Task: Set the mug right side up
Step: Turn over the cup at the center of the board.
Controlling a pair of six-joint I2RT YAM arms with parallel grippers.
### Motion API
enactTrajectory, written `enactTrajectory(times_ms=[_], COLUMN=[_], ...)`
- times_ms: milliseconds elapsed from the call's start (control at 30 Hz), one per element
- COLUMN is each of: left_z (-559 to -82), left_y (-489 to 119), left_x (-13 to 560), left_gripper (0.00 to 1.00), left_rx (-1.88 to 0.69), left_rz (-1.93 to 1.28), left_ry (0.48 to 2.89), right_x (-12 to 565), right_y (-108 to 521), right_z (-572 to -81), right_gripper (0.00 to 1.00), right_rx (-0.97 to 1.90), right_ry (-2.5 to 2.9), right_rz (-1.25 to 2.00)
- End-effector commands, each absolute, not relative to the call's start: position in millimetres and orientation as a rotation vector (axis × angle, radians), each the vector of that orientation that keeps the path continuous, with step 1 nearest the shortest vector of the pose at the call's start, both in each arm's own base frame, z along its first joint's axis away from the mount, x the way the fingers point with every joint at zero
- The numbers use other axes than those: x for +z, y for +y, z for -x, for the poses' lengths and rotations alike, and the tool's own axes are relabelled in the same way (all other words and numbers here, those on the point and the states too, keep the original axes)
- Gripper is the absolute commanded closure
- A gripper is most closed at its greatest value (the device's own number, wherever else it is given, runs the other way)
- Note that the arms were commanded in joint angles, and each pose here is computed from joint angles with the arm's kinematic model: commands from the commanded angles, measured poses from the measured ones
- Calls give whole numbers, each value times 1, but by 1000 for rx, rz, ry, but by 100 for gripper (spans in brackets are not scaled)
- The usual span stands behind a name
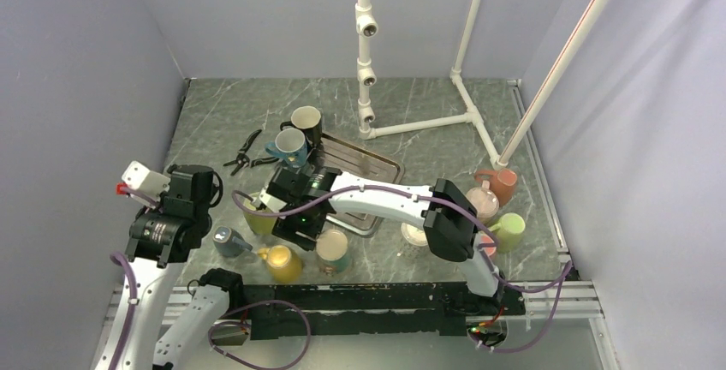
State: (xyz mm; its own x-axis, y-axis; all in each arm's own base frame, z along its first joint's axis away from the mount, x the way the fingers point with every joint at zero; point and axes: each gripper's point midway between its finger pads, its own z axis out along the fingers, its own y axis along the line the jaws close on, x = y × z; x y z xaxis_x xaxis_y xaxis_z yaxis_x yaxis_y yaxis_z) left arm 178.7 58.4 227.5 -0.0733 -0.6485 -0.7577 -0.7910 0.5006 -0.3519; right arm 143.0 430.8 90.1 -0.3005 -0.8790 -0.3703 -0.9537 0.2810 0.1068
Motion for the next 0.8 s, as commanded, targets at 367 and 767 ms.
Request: enactTrajectory(times_ms=[367, 767], left_z=[-183, -193], left_y=[59, 45], left_x=[233, 235], left_gripper=[21, 17], left_rx=[164, 61], left_rz=[1219, 1139], left_ry=[1745, 1786], right_x=[62, 103], right_y=[367, 375], right_z=[-140, -165], right_gripper=[72, 100], right_rx=[286, 328], right_ry=[2412, 2307], right_rz=[1835, 1680])
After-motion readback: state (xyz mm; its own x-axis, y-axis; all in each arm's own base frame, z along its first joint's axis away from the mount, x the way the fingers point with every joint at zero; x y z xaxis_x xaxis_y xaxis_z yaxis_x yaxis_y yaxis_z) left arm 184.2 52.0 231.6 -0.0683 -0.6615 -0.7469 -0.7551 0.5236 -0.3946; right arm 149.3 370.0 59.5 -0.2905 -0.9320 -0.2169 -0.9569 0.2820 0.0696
